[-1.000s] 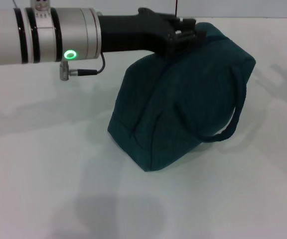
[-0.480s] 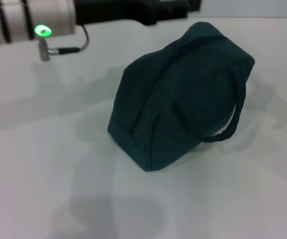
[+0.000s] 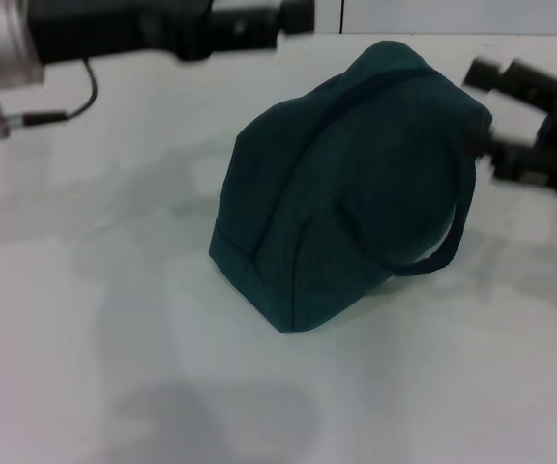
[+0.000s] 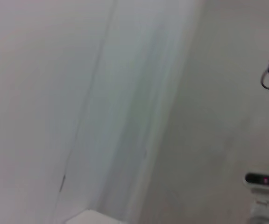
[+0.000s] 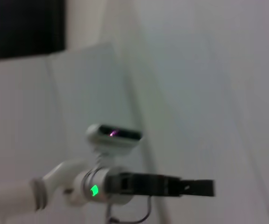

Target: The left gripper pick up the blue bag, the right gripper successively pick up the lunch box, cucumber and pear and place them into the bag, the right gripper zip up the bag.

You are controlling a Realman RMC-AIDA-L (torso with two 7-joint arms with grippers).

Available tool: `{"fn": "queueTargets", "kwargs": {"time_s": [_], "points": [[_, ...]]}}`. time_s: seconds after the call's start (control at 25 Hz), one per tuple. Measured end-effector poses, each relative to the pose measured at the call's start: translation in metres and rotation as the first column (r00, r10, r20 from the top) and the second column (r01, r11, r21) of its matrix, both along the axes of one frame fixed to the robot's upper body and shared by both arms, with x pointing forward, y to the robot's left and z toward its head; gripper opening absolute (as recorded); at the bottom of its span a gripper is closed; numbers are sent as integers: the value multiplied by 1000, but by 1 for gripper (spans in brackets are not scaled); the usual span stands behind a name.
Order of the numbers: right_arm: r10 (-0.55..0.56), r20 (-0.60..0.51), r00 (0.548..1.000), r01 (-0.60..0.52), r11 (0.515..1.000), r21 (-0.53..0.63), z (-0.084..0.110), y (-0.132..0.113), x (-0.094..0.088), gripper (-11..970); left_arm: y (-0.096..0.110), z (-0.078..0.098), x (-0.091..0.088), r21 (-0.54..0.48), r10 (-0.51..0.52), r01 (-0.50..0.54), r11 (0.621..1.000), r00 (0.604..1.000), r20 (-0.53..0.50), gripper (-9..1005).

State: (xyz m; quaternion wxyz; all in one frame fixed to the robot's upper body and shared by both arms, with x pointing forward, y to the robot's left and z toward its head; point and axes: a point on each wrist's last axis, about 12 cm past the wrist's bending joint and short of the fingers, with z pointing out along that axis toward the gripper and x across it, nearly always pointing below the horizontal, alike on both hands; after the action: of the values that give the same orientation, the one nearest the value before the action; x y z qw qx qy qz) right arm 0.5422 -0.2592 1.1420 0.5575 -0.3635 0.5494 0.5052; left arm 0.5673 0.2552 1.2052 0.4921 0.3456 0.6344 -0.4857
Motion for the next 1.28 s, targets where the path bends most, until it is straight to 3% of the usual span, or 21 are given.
{"fn": "queueTargets", "kwargs": {"time_s": [0.28,0.52,0.84,1.28], "points": [[147,75,986,-138,983,-120,-11,19,-12,885,24,-32,-36,33,-24,21,999,996,81,843],[230,53,972,-214,953,-214,-24,27,-19,885,34,-60,-62,39,-67,62,997,988,140,871],[282,48,958,-261,929,-262,-46,35,-34,885,41,-92,-79,57,-110,105,993,990,89,871],[245,33,969,-227,934,-275,-61,37,-35,885,40,-108,-89,64,-120,115,991,988,95,871]]}}
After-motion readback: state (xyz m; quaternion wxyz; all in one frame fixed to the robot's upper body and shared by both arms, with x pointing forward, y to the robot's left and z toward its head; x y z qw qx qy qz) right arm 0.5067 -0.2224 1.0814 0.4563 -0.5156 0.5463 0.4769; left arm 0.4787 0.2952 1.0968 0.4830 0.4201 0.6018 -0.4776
